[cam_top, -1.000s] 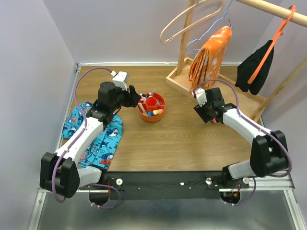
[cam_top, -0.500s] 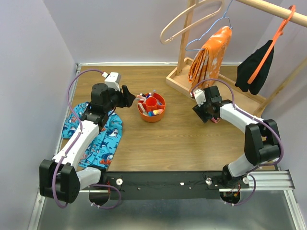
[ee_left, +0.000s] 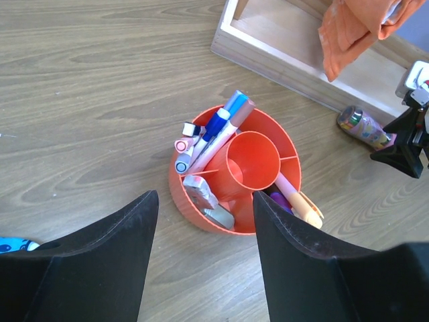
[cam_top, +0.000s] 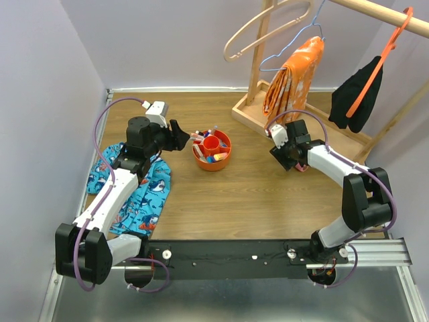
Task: Sort the stationery into containers
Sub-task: Move the stationery to the center of the board.
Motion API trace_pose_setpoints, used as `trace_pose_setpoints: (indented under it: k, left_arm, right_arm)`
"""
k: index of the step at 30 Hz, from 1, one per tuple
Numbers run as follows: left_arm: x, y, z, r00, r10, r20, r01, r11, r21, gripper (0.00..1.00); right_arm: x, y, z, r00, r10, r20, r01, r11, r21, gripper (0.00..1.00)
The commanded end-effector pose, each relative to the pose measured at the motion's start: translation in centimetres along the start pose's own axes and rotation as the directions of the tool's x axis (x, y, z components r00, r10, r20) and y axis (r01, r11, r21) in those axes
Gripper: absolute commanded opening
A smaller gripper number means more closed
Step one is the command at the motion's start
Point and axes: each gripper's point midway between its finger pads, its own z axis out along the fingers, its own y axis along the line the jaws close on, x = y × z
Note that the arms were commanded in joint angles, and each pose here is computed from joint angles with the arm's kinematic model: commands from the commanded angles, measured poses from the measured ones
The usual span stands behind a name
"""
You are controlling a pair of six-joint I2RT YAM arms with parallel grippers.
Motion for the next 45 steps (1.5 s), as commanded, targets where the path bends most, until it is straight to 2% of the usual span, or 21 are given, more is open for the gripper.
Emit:
trace_pose_setpoints:
  k: [1, 5, 8, 10, 14, 15, 21, 24, 27, 31, 34, 37, 38, 40, 41, 43, 44, 45]
  left_arm:
    - [-0.2, -0.4, 0.1, 1.000, -0.007, -0.002, 0.007, 1.000, 0.025, 0.67]
    - [0.0, -0.3, 0.1, 1.000, -0.015, -0.006, 0.015, 1.000, 0.024, 0.67]
    - [0.4, -0.2, 0.1, 1.000, -0.018, -0.015, 0.018, 1.000, 0.023, 0.67]
    - [0.4, -0.2, 0.1, 1.000, -0.019, -0.014, 0.020, 1.000, 0.021, 0.67]
    - [0.4, -0.2, 0.2, 1.000, -0.018, -0.015, 0.018, 1.000, 0.024, 0.67]
    - [0.4, -0.2, 0.2, 1.000, -0.018, -0.016, 0.019, 1.000, 0.024, 0.67]
    - [0.8, -0.4, 0.0, 1.000, -0.006, -0.027, 0.007, 0.999, 0.042, 0.67]
    - [1.0, -1.0, -0.5, 0.999, 0.033, -0.040, -0.030, 0.997, 0.072, 0.69]
    - [1.7, -1.0, -0.8, 0.993, 0.088, -0.075, -0.081, 0.992, 0.092, 0.70]
    - [2.2, -1.4, -1.5, 0.986, 0.127, -0.105, -0.114, 0.987, 0.116, 0.71]
    - [2.5, -1.4, -1.9, 0.985, 0.129, -0.115, -0.116, 0.987, 0.112, 0.71]
    - [2.5, -1.4, -2.3, 0.984, 0.138, -0.117, -0.125, 0.986, 0.110, 0.71]
    - [2.6, -1.3, -2.5, 0.982, 0.142, -0.127, -0.129, 0.986, 0.106, 0.71]
    - [2.3, -1.2, -2.8, 0.975, 0.181, -0.126, -0.169, 0.980, 0.105, 0.71]
    - [2.4, -1.1, -3.0, 0.972, 0.191, -0.137, -0.179, 0.979, 0.098, 0.71]
    - [2.3, -0.7, -3.1, 0.968, 0.212, -0.133, -0.202, 0.976, 0.083, 0.71]
    - [2.1, -0.6, -3.2, 0.969, 0.214, -0.126, -0.206, 0.976, 0.078, 0.71]
    - [2.0, -0.4, -3.2, 0.971, 0.208, -0.122, -0.201, 0.977, 0.070, 0.71]
  right_arm:
    - [0.5, -1.0, 0.2, 1.000, -0.023, -0.008, 0.024, 0.998, 0.050, 0.64]
    - [1.4, -1.8, 0.8, 0.999, -0.031, -0.038, 0.034, 0.997, 0.076, 0.64]
    - [2.7, -1.6, 1.7, 0.996, -0.029, -0.082, 0.033, 0.999, 0.044, 0.64]
    - [3.6, -0.7, 2.1, 0.993, -0.034, -0.116, 0.034, 0.999, -0.005, 0.64]
    - [3.7, 1.2, 1.2, 0.993, -0.043, -0.112, 0.031, 0.994, -0.108, 0.61]
    - [3.5, 2.2, 0.7, 0.995, -0.036, -0.095, 0.020, 0.987, -0.162, 0.61]
    - [2.3, 4.1, -1.7, 0.996, 0.053, -0.072, -0.070, 0.963, -0.261, 0.57]
    - [1.2, 6.4, -3.1, 0.985, 0.155, -0.069, -0.170, 0.911, -0.375, 0.58]
    - [-0.3, 8.9, -4.5, 0.963, 0.259, -0.070, -0.259, 0.828, -0.497, 0.62]
    - [-2.7, 11.9, -6.5, 0.914, 0.394, -0.097, -0.357, 0.666, -0.655, 0.66]
    - [-3.9, 12.8, -7.4, 0.891, 0.438, -0.120, -0.385, 0.589, -0.711, 0.68]
    - [-4.8, 12.5, -8.7, 0.919, 0.387, -0.068, -0.303, 0.588, -0.750, 0.67]
    - [-5.0, 12.0, -8.8, 0.950, 0.312, 0.013, -0.196, 0.626, -0.755, 0.62]
    - [-4.6, 10.9, -9.6, 0.981, 0.185, 0.052, -0.089, 0.677, -0.731, 0.57]
    - [-4.1, 10.4, -9.2, 0.991, 0.048, 0.124, 0.054, 0.709, -0.703, 0.53]
    - [-2.2, 8.9, -8.0, 0.984, -0.131, 0.122, 0.179, 0.769, -0.614, 0.47]
    - [-2.0, 8.9, -7.6, 0.950, -0.257, 0.179, 0.313, 0.754, -0.578, 0.41]
    - [-2.1, 8.7, -7.4, 0.921, -0.325, 0.214, 0.390, 0.754, -0.530, 0.37]
